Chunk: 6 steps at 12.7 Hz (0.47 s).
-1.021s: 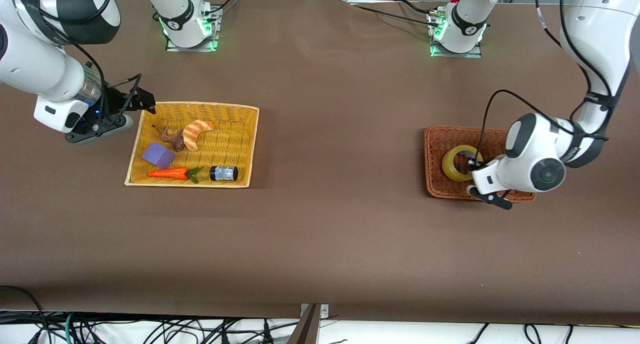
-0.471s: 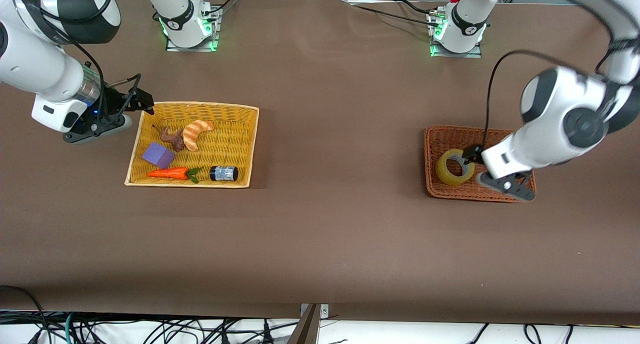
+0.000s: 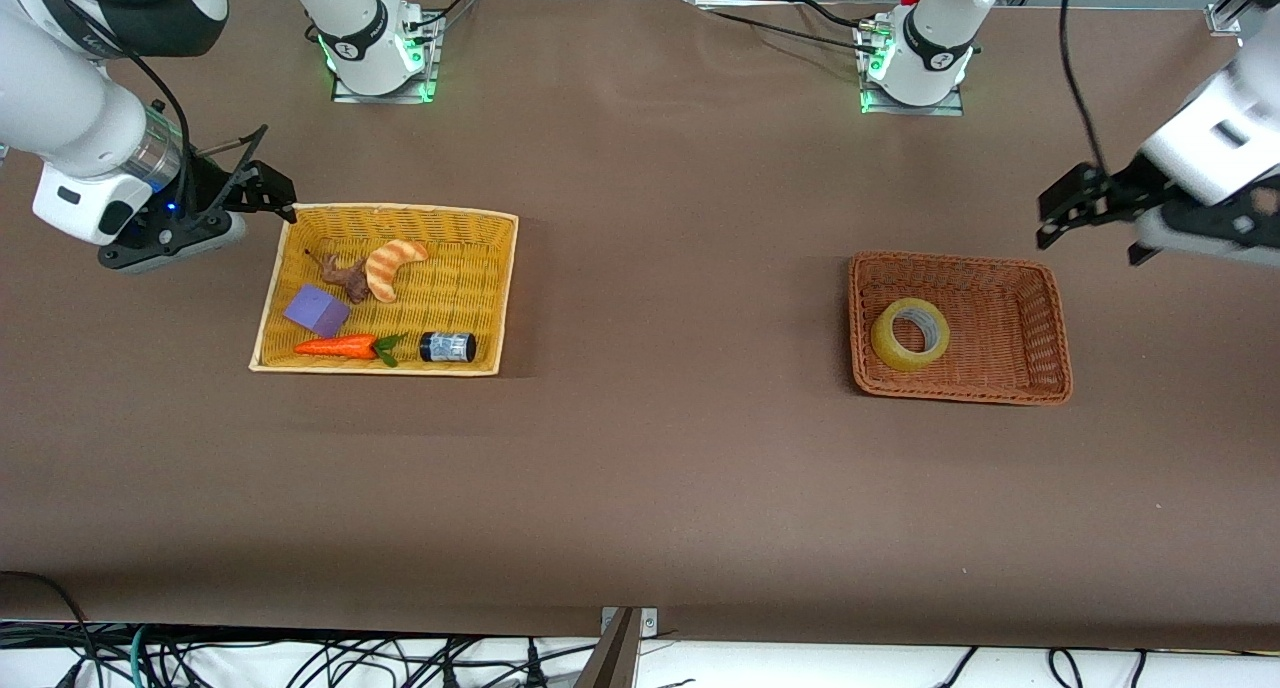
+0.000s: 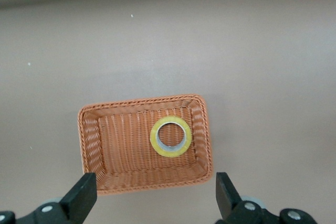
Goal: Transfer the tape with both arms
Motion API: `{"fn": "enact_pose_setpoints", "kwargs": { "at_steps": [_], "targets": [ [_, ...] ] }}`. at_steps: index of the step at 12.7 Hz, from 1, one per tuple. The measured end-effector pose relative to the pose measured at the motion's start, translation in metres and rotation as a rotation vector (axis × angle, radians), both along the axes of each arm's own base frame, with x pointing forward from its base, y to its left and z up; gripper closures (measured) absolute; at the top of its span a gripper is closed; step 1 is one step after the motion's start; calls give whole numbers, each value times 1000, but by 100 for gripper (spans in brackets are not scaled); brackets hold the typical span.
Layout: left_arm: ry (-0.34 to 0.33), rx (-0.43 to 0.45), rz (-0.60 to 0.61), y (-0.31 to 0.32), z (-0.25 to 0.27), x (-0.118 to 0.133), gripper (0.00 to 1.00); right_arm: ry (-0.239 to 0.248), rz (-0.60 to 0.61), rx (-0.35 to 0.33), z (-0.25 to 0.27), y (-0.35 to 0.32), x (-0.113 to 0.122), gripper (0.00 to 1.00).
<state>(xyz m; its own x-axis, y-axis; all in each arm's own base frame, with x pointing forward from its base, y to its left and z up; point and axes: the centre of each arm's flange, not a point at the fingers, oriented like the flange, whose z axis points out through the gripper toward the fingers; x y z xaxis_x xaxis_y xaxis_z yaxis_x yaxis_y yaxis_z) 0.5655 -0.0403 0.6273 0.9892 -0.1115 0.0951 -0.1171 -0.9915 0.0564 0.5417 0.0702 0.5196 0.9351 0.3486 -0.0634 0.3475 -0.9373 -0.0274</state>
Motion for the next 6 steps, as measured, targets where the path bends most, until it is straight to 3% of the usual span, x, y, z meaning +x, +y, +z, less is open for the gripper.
{"fn": "enact_pose_setpoints", "kwargs": {
  "at_steps": [3, 6],
  "targets": [
    [61, 41, -6, 2, -32, 0, 0, -10, 0, 1, 3, 0, 1, 0],
    [73, 53, -18, -4, -39, -1, 0, -13, 1, 2, 4, 1, 1, 0]
  ]
}}
